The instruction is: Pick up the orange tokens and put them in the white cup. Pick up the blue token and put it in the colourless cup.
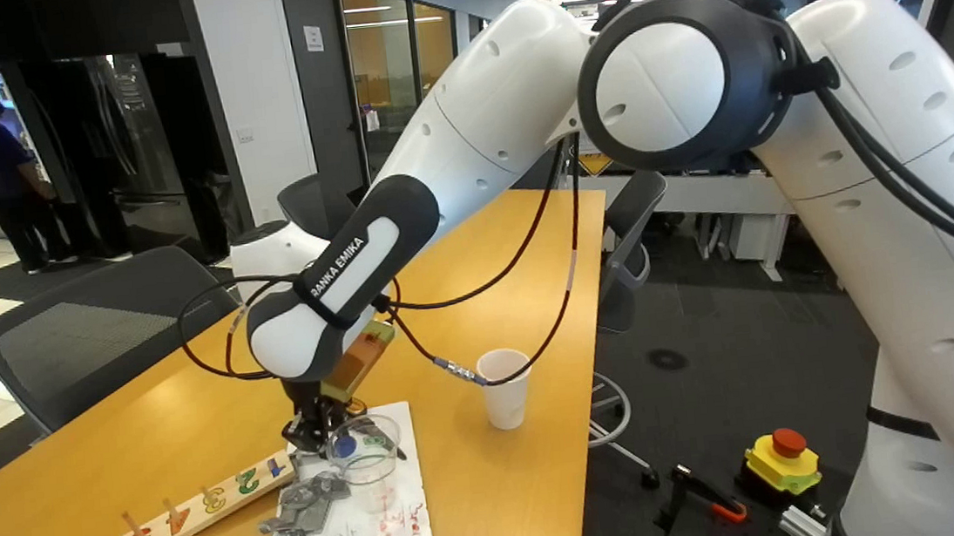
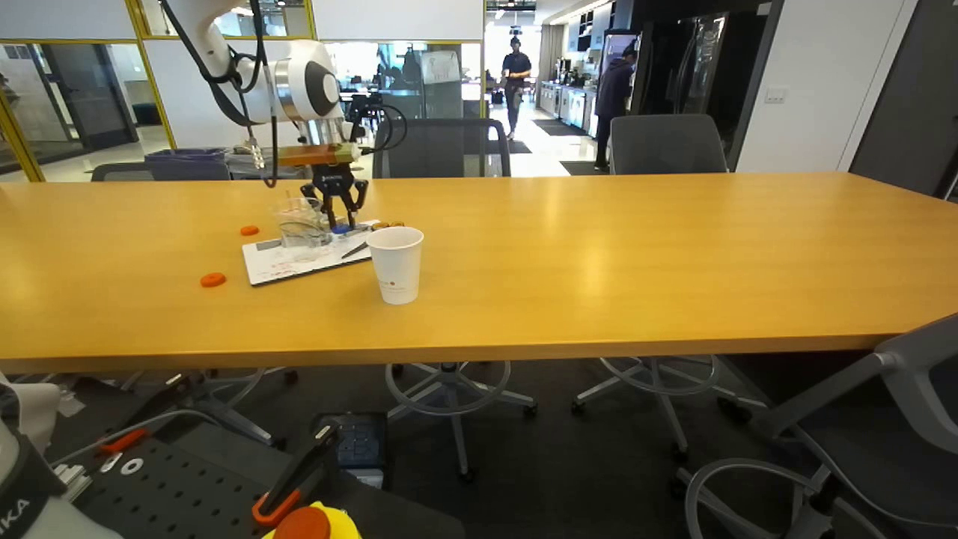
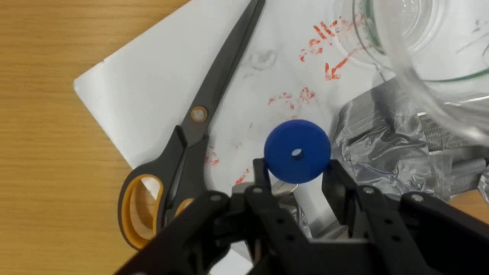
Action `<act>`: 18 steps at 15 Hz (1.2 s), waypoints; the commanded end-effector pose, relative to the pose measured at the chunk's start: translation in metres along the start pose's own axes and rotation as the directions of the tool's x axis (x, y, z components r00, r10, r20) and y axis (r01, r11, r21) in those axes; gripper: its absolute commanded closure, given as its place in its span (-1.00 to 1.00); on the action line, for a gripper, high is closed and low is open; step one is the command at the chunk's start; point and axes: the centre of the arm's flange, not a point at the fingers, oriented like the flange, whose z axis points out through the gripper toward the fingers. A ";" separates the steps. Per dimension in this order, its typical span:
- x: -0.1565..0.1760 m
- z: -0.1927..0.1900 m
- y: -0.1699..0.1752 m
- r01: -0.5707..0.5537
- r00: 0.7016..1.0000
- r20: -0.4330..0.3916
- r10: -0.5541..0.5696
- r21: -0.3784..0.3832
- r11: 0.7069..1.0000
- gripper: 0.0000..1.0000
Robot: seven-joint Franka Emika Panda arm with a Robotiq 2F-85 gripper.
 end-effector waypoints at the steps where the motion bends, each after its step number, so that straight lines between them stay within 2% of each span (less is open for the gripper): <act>1: 0.002 -0.035 0.000 -0.020 0.999 -0.029 0.019 -0.025 0.999 0.69; 7: -0.001 -0.081 0.009 -0.044 0.998 -0.048 0.044 0.009 0.999 0.69; 11: -0.009 -0.099 0.007 -0.058 0.997 -0.042 0.058 0.008 0.998 0.69; 18: -0.032 -0.110 0.001 -0.040 0.998 0.041 0.037 0.070 0.997 0.69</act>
